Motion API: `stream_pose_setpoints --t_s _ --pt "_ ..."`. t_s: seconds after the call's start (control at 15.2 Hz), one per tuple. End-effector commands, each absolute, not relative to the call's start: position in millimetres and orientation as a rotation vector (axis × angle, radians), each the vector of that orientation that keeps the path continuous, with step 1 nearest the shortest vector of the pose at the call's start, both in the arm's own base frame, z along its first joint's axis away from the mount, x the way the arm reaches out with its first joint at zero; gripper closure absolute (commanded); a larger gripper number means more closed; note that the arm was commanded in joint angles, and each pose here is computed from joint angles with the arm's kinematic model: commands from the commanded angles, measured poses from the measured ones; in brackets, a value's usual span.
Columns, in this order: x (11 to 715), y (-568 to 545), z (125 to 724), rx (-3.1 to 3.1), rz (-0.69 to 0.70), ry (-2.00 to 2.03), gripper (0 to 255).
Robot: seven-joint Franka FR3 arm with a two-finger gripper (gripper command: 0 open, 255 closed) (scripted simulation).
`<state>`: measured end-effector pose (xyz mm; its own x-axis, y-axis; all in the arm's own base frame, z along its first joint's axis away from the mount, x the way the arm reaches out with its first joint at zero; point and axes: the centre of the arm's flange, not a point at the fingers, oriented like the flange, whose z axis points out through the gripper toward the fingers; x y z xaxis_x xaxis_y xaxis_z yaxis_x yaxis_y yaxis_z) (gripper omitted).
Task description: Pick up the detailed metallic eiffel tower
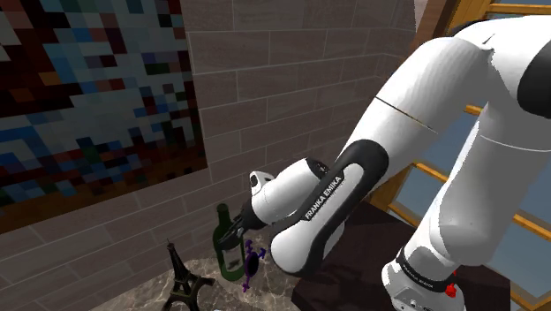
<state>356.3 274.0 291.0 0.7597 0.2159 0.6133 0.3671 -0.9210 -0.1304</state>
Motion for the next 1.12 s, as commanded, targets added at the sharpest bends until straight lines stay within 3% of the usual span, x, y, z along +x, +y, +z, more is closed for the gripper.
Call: stream_pose_setpoints --t_s 0.0,0.66,1.06 --pt "362.9 291.2 274.1 -2.695 -0.947 -0.502 0" --pt "394.8 386.0 192.5 -2.569 -1.131 -0.605 0" --pt "396.8 391.6 161.6 -2.561 -1.141 -0.611 0"
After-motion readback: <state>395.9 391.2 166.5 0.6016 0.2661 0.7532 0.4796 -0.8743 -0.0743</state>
